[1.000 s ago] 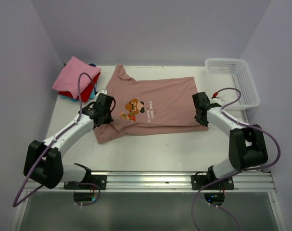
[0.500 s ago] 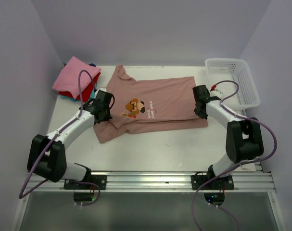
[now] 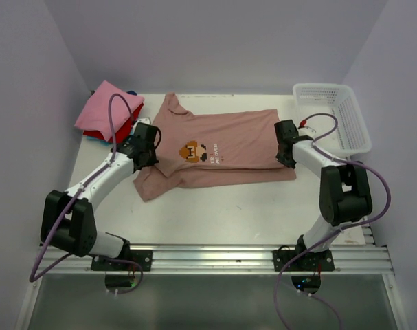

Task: Fold and stack the t-shirts
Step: Fold the tshirt

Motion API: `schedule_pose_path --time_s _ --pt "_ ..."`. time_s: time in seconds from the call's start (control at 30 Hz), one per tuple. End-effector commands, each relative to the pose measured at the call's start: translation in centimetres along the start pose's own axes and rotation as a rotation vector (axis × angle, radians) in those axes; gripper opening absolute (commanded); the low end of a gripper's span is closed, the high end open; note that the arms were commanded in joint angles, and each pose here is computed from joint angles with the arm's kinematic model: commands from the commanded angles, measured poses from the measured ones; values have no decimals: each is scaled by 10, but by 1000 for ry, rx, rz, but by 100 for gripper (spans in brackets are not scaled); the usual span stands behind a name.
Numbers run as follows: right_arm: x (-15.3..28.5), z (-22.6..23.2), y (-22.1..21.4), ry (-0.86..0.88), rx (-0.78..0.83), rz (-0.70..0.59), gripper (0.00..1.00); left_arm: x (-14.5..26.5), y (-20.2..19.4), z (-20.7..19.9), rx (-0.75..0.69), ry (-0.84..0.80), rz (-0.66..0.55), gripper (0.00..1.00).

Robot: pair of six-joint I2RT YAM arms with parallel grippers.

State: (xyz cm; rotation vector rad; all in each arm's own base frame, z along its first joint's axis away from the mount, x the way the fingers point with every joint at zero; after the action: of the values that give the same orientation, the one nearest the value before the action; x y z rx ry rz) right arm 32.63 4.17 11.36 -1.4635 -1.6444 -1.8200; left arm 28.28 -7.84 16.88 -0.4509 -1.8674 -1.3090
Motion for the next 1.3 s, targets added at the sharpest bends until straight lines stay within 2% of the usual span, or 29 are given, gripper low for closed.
schedule_pose_path --time_s 0.0,0.3,0.33,0.4,0.43,0.5,0.57,0.6,0.63,0.67,0.8,0.9,0.97,1.03,1.07,1.1,1.17,1.27 --pt "0 5 20 10 -22 -53 0 -2 19 -4 2 6 -57 0" --pt "-10 14 26 35 -11 -55 1 -27 20 -12 -18 37 -13 0" --pt "-10 17 28 57 -3 -55 19 -28 25 -15 -9 35 -21 3" --pt "-10 22 32 93 -4 -77 35 -37 26 -18 0 43 -15 6" --pt "-9 24 34 119 -6 -86 49 -40 34 -22 18 30 -33 7" --pt "-3 28 42 174 -14 -134 65 -47 39 -28 34 16 -39 13" --pt "6 33 50 235 -28 -178 72 -48 53 -39 59 -19 -81 28" --pt "9 33 54 253 -27 -195 75 -49 57 -42 67 -28 -93 39" --pt "13 34 57 280 -29 -212 80 -46 66 -47 84 -46 -124 74" --pt "23 33 62 311 -45 -259 83 -42 71 -49 99 -48 -145 99" --pt "48 22 70 373 -53 -381 94 -9 88 -49 142 -126 -229 100" --pt "63 11 70 368 -45 -403 95 11 75 -40 140 -201 -200 100" --pt "67 5 64 363 -35 -392 94 18 61 -37 124 -250 -134 100" --pt "75 2 60 400 -14 -395 76 18 34 -26 112 -243 -20 100" --pt "74 1 52 408 6 -373 57 17 25 -22 115 -237 15 100" --pt "75 0 48 420 9 -364 1 13 7 -14 123 -222 69 100" --pt "77 -7 36 413 12 -323 0 14 -12 -11 150 -269 135 97" --pt "75 -16 20 366 10 -268 0 4 -45 -5 181 -331 216 83"
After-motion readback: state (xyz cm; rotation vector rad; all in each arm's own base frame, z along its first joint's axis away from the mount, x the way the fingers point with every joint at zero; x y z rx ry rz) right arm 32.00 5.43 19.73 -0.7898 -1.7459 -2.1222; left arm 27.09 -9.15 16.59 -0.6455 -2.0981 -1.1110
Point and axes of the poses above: each gripper's point midway between its finger pads, its own x axis back along the fingers, its own z axis along the line the jaws close on, y = z × x, the point moved 8 cm from there along x, back along the fingers, and after that the axes turned 15 degrees about x, right-handed, at the moved point
